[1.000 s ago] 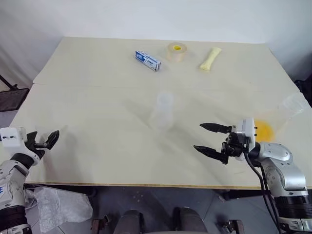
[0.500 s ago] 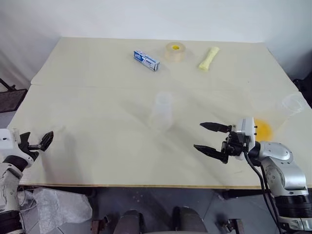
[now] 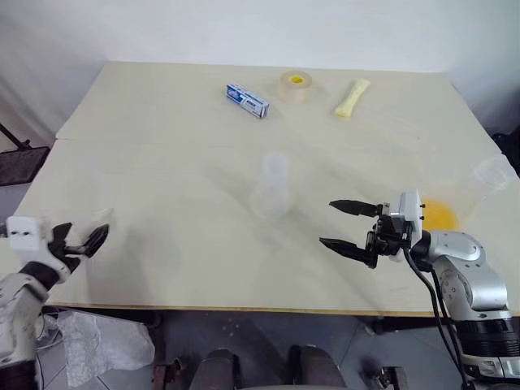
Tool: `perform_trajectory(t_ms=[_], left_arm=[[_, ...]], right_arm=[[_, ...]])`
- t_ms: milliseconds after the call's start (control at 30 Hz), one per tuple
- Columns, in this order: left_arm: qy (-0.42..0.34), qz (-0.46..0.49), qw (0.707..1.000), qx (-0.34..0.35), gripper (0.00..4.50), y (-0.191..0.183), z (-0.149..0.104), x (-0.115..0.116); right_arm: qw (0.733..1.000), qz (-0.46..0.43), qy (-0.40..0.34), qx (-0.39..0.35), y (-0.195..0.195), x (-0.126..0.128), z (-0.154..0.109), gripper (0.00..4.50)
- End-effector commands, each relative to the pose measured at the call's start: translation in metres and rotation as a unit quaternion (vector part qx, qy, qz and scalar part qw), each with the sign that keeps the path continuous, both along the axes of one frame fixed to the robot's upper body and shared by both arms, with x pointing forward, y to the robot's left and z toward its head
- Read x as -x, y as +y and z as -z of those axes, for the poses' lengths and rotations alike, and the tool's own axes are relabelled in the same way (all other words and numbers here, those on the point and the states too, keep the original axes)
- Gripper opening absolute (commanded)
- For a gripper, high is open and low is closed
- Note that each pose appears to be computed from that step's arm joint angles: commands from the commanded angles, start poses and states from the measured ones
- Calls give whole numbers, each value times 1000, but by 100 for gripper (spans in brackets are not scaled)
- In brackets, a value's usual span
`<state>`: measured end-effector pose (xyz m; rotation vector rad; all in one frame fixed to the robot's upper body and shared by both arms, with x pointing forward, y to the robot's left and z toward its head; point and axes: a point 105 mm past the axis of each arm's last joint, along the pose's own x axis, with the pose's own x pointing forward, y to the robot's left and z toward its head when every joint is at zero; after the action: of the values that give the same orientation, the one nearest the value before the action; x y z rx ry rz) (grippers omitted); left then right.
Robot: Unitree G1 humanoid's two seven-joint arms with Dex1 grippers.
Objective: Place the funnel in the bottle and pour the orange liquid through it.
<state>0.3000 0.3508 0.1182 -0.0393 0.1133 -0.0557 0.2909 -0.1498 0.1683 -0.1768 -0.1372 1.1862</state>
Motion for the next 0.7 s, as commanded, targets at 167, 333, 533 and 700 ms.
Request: perform_trajectory(t_ms=[167, 333, 533, 700], left_arm=[[-1, 17, 1000, -14, 229, -1, -6, -5], [-8, 42, 999, -21, 64, -5, -21, -4], [-26, 64, 997, -40, 4, -9, -43, -8], [-71, 136, 983, -103, 4, -38, -85, -24]], right_arm=[[1000, 13, -18, -4, -3, 5, -9, 450], [1000, 22, -20, -7, -4, 5, -10, 450], [999, 26, -24, -10, -3, 3, -11, 450], [999, 30, -35, -16, -2, -1, -15, 450]])
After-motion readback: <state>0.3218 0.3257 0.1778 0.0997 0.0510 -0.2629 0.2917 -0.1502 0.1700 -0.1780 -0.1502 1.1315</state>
